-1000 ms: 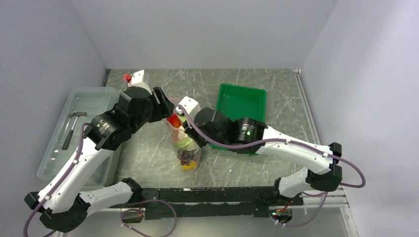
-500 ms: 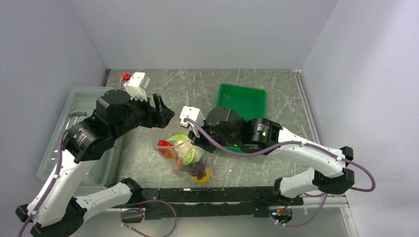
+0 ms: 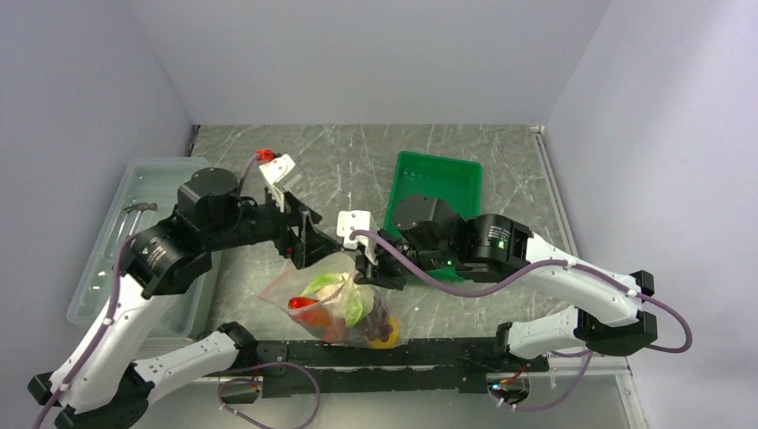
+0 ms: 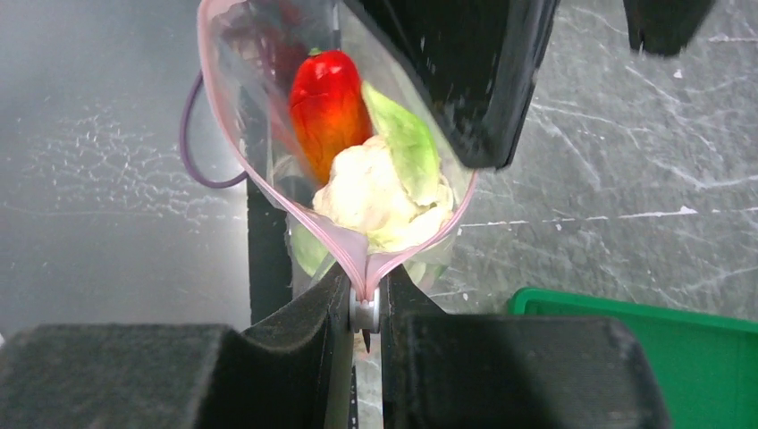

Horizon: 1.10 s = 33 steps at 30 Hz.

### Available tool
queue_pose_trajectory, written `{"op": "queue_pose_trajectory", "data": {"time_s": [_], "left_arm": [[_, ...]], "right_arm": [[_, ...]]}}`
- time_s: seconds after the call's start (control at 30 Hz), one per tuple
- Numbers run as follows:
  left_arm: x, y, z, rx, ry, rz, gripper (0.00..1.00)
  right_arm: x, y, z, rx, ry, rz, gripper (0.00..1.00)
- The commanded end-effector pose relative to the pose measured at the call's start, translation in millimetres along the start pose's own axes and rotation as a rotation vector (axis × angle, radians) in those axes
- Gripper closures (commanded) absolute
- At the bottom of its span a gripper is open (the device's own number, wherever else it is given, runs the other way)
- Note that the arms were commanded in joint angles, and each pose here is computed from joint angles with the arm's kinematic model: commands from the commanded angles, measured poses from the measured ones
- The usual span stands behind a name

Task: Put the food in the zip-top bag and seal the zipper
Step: Zip the zipper food storage bag.

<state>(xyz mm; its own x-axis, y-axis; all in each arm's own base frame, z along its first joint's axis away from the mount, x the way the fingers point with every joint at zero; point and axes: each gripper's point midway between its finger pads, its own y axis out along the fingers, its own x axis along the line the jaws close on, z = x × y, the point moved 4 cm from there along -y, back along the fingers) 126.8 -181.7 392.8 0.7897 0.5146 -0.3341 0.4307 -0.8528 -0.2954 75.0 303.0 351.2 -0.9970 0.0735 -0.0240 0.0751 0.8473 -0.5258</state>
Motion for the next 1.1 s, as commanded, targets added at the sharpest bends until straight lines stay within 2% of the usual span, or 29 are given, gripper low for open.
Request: {"op": "queue_pose_trajectory", "data": {"time_s": [0.0,0.23,0.37,0.7,1.07], "left_arm": [[-24.0,5.5,-3.8,-0.028,0.118,0.232,0.06],[-46.9,9.7,3.8,0.018,0.136,0.481,0.05],[-53.5,5.0,9.7,0.028,0.152,0.552,0.06],[-45.7,14.7,27.7,0.09,0.129,0.559,0.08],[-39.3,15.8,36.8,0.135,0.123,0.522,0.1]], "right_arm": [[7.4,-25.9,-35.5,-0.163,-0.061,-0.045,1.0],[8.2,-27.3,-39.4,-0.167,-0.063,-0.062,1.0],[5.3,-26.8,-40.3,-0.166,-0.055,-0.052,1.0],[-5.7,-29.1,-45.3,-0.179,-0.025,-0.035,1.0],[-26.3,-19.8,-46.2,-0.114,0.065,-0.008,1.0]]}}
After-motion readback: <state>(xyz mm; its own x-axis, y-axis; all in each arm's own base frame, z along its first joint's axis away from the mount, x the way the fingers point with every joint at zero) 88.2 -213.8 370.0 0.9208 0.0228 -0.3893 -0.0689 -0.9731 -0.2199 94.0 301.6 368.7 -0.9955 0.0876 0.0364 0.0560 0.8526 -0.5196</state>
